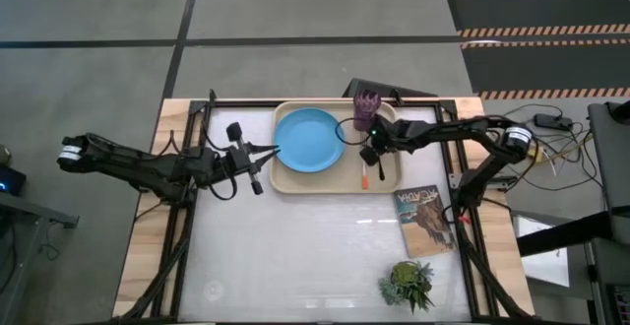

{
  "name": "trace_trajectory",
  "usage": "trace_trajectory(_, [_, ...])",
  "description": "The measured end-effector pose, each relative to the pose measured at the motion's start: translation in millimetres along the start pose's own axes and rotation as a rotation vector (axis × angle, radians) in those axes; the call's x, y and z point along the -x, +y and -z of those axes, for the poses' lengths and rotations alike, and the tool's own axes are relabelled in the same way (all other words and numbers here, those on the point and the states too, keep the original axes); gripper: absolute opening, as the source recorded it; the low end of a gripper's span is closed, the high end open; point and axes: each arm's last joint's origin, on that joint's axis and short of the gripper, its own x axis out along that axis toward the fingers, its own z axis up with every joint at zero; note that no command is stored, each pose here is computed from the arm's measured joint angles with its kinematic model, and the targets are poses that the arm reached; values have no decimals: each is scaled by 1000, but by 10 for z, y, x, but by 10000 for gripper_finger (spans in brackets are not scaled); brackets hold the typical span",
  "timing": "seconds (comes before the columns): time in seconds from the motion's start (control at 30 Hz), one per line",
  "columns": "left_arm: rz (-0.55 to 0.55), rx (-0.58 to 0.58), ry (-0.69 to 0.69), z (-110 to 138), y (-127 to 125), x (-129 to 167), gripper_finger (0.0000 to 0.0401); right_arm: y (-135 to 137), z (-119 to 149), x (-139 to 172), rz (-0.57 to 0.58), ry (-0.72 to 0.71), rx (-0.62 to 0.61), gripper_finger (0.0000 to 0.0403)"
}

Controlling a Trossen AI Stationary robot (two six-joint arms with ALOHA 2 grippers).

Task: Pick and place plate/cup/fork/spoon on tray
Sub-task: Adjust the black spoon

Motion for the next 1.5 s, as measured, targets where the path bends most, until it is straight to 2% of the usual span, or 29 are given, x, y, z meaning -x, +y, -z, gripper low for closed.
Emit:
trace_trajectory(1.03, [0,0,1,0,0,0,22,-12,36,-25,17,35,-2,8])
trace_trajectory(1.3, [0,0,0,0,0,0,22,-6,19,-26,8,19,53,8])
trace_trajectory(1.5, [0,0,0,0,0,0,22,3,18,-24,-17,23,48,8])
